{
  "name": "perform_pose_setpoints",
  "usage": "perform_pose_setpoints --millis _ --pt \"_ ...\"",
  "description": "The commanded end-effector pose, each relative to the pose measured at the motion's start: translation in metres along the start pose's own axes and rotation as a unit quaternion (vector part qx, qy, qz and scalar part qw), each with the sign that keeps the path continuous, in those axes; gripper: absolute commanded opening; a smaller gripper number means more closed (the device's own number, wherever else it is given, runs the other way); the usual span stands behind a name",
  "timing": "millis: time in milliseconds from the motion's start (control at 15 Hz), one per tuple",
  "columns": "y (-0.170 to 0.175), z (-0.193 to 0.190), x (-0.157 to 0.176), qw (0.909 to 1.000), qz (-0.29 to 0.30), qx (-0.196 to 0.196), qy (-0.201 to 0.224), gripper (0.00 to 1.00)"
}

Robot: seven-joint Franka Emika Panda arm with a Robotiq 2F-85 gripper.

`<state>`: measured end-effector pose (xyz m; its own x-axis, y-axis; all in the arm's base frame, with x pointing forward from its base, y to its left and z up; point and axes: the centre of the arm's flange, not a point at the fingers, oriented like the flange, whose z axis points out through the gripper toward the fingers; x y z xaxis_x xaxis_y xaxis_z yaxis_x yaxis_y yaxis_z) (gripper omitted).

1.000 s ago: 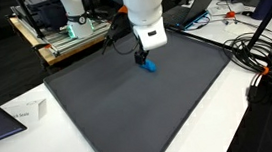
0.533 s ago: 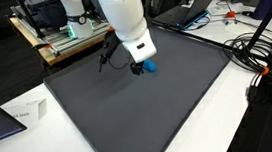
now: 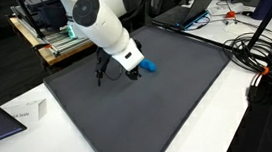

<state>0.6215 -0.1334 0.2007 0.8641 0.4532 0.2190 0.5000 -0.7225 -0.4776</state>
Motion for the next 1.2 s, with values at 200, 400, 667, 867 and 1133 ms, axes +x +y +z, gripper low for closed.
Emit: perform_pose_setpoints --millis 200,400,667,867,1133 --pt "0.003 0.007 -0.040 0.9944 -0.072 0.025 0.073 1.00" --pt "0.007 0.013 -0.050 0.9907 -0.088 0.023 0.102 1.00" --pt "0.006 0.022 -0.063 0.9847 -0.110 0.022 0.133 1.00" --pt "0.000 0.028 -0.078 0.9825 -0.119 0.014 0.143 1.00" --pt "-0.016 0.033 -0.098 0.9800 -0.124 -0.020 0.154 1.00"
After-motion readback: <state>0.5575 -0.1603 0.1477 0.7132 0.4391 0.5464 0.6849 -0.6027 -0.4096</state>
